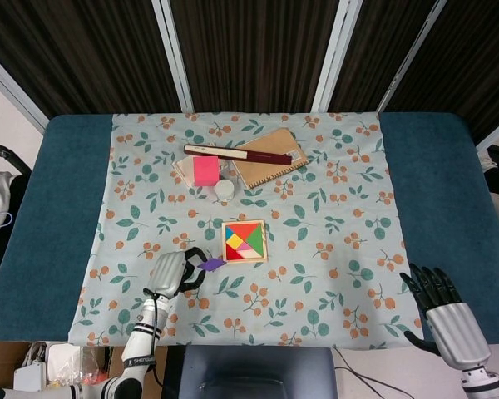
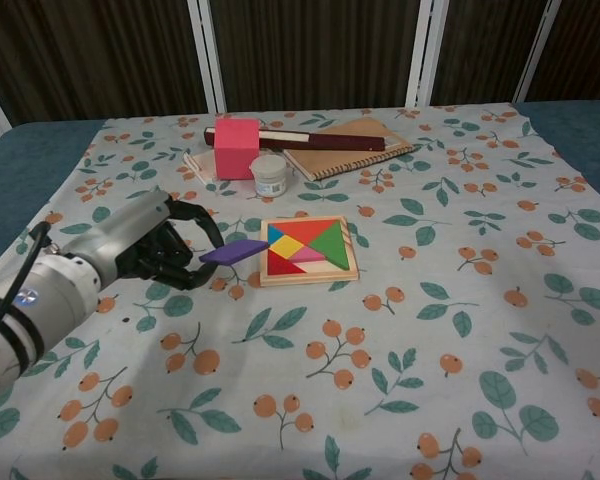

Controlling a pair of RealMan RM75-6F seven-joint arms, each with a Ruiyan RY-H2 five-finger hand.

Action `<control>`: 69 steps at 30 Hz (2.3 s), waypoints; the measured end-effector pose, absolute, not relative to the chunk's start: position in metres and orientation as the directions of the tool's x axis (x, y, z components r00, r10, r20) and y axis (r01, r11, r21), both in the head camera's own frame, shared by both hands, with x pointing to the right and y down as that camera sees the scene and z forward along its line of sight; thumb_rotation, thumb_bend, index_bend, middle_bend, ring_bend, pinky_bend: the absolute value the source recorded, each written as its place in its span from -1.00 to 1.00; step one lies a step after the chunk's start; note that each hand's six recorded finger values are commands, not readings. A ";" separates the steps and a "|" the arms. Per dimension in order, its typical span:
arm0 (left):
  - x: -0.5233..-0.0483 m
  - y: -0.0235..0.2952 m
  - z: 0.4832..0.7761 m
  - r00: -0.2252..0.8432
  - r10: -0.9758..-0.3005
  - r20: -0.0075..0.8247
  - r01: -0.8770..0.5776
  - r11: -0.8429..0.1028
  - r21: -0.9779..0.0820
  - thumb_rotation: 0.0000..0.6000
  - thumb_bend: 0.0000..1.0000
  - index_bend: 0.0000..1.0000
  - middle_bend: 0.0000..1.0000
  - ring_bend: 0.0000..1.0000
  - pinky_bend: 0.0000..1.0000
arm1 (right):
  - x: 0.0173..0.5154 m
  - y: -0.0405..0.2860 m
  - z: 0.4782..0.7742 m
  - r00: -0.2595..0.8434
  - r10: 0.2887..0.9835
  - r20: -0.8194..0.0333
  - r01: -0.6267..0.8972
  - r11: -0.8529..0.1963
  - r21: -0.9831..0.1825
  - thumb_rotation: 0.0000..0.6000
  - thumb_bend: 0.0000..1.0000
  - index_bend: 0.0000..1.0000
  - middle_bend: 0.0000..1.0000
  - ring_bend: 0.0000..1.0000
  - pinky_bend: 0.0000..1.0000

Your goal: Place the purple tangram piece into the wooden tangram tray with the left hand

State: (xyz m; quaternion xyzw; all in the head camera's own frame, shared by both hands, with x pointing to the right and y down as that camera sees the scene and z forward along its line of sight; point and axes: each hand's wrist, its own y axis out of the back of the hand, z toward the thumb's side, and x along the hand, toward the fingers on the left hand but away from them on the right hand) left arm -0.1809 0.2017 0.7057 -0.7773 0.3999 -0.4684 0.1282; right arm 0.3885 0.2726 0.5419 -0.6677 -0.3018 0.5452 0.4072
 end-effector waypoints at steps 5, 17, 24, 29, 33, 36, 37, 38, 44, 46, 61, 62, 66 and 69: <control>-0.149 0.195 0.706 0.284 -0.721 0.632 -0.506 -0.672 -0.540 1.00 -0.20 0.15 1.00 1.00 1.00 | 0.390 0.272 0.541 0.221 0.846 -0.485 -0.034 -0.490 -0.871 1.00 -0.76 -1.00 -1.00 -1.00 -1.00; -0.119 0.179 0.732 0.304 -0.721 0.622 -0.435 -0.686 -0.583 1.00 -0.20 0.17 1.00 1.00 1.00 | 0.401 0.270 0.531 0.201 0.859 -0.470 0.000 -0.480 -0.877 1.00 -0.76 -1.00 -1.00 -1.00 -1.00; -0.104 0.169 0.747 0.329 -0.715 0.617 -0.421 -0.696 -0.583 1.00 -0.20 0.15 1.00 1.00 1.00 | 0.402 0.269 0.531 0.204 0.854 -0.478 0.003 -0.489 -0.872 1.00 -0.76 -1.00 -1.00 -1.00 -1.00; -0.096 0.164 0.749 0.356 -0.706 0.612 -0.436 -0.705 -0.560 1.00 -0.20 0.15 1.00 1.00 1.00 | 0.404 0.268 0.530 0.200 0.857 -0.474 0.011 -0.486 -0.874 1.00 -0.76 -1.00 -1.00 -1.00 -1.00; -0.093 0.160 0.751 0.377 -0.704 0.602 -0.424 -0.709 -0.563 1.00 -0.20 0.15 1.00 1.00 1.00 | 0.404 0.268 0.528 0.197 0.860 -0.470 0.015 -0.482 -0.876 1.00 -0.76 -1.00 -1.00 -1.00 -1.00; -0.091 0.158 0.752 0.398 -0.706 0.586 -0.400 -0.709 -0.582 1.00 -0.19 0.15 1.00 1.00 1.00 | 0.405 0.269 0.527 0.197 0.862 -0.466 0.018 -0.479 -0.878 1.00 -0.76 -1.00 -1.00 -1.00 -1.00; -0.091 0.157 0.754 0.407 -0.704 0.582 -0.394 -0.710 -0.584 1.00 -0.20 0.15 1.00 1.00 1.00 | 0.405 0.269 0.526 0.196 0.863 -0.465 0.019 -0.478 -0.878 1.00 -0.76 -1.00 -1.00 -1.00 -1.00; -0.091 0.156 0.755 0.410 -0.703 0.581 -0.391 -0.711 -0.584 1.00 -0.20 0.15 1.00 1.00 1.00 | 0.405 0.269 0.526 0.195 0.864 -0.465 0.019 -0.477 -0.879 1.00 -0.76 -1.00 -1.00 -1.00 -1.00; -0.095 0.151 0.763 0.426 -0.699 0.574 -0.386 -0.714 -0.583 1.00 -0.20 0.15 1.00 1.00 1.00 | 0.406 0.269 0.527 0.189 0.865 -0.465 0.015 -0.476 -0.879 1.00 -0.76 -1.00 -1.00 -1.00 -1.00; -0.096 0.151 0.764 0.434 -0.696 0.572 -0.384 -0.717 -0.581 1.00 -0.20 0.15 1.00 1.00 1.00 | 0.406 0.269 0.528 0.189 0.864 -0.467 0.013 -0.478 -0.878 1.00 -0.76 -1.00 -1.00 -1.00 -1.00; -0.089 0.153 0.769 0.493 -0.691 0.529 -0.285 -0.702 -0.653 1.00 -0.20 0.17 1.00 1.00 1.00 | 0.409 0.268 0.525 0.177 0.869 -0.462 0.017 -0.472 -0.881 1.00 -0.76 -1.00 -1.00 -1.00 -1.00; -0.089 0.154 0.770 0.496 -0.689 0.529 -0.280 -0.703 -0.653 1.00 -0.20 0.17 1.00 1.00 1.00 | 0.409 0.268 0.525 0.177 0.869 -0.462 0.017 -0.472 -0.882 1.00 -0.76 -1.00 -1.00 -1.00 -1.00; -0.091 0.154 0.771 0.500 -0.684 0.532 -0.271 -0.707 -0.654 1.00 -0.20 0.17 1.00 1.00 1.00 | 0.410 0.268 0.525 0.177 0.869 -0.462 0.016 -0.472 -0.881 1.00 -0.76 -1.00 -1.00 -1.00 -1.00; -0.094 0.152 0.773 0.494 -0.682 0.540 -0.275 -0.712 -0.646 1.00 -0.20 0.17 1.00 1.00 1.00 | 0.410 0.268 0.525 0.176 0.868 -0.464 0.017 -0.474 -0.880 1.00 -0.76 -1.00 -1.00 -1.00 -1.00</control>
